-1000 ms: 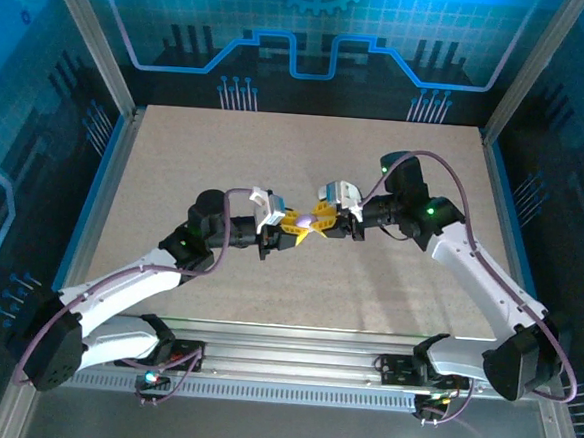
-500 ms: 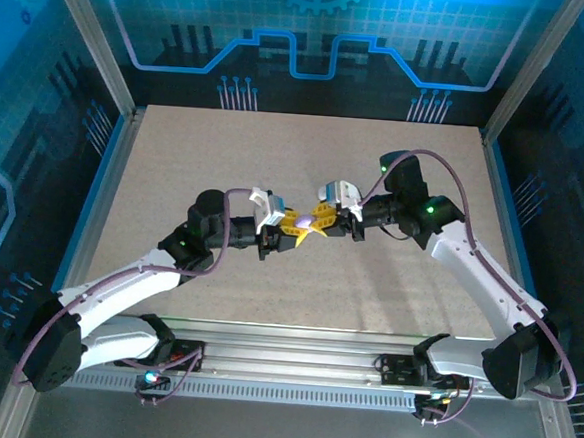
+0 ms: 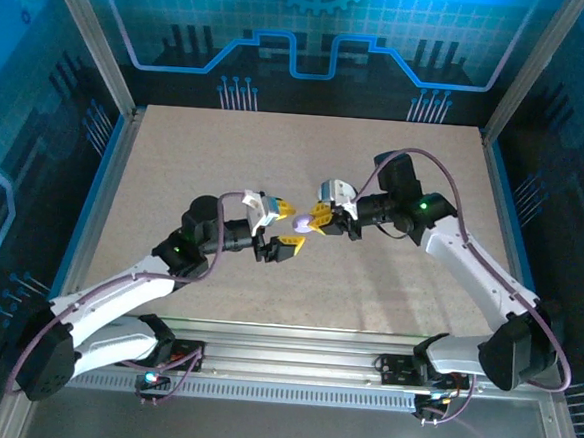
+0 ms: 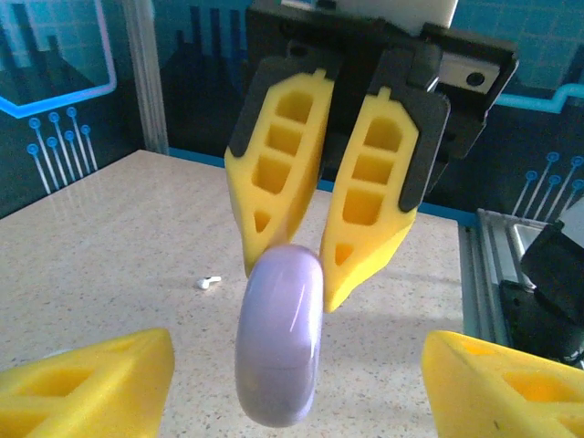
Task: Insert wireless bluetooth earbuds into charging case
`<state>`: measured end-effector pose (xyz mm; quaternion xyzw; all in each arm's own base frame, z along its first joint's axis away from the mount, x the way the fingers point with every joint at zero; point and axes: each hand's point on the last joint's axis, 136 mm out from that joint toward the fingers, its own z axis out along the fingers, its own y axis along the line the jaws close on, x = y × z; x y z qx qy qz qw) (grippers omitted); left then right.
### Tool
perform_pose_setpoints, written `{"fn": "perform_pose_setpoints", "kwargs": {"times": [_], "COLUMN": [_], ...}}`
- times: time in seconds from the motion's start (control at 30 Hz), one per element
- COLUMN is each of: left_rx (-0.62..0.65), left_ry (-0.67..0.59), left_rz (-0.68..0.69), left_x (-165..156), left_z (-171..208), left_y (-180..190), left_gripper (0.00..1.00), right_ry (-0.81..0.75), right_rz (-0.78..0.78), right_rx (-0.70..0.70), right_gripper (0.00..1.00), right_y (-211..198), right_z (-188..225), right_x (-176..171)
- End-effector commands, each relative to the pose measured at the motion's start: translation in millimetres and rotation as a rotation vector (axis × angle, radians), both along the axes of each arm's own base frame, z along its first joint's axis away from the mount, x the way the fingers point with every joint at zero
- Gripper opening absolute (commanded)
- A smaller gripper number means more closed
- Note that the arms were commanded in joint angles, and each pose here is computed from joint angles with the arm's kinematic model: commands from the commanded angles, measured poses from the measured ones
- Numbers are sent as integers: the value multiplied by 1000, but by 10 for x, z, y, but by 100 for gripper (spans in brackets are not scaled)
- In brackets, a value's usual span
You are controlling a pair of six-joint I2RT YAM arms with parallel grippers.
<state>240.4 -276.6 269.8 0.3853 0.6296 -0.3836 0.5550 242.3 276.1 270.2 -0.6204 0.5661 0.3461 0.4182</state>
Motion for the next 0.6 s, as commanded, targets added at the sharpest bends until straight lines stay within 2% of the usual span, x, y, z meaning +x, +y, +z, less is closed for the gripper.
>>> {"fn": "perform_pose_setpoints", "kwargs": {"times": [0.0, 0.17, 0.57], "left_rx": [9, 1, 67], "left_ry": [-8, 20, 123], "left_rz": [99, 262, 800], "left_x": [56, 152, 348], "left_z": [-50, -109, -260], "left_y": [136, 380, 1341], "left_gripper": [77, 82, 89], "right_ry": [54, 150, 428], "right_rz": [-18, -94, -296], "right_rx": [-29, -105, -291], "right_gripper": [10, 10, 11], "right_y": [17, 62, 325], "right_z": [-141, -374, -964], "right_x": [47, 243, 727]}}
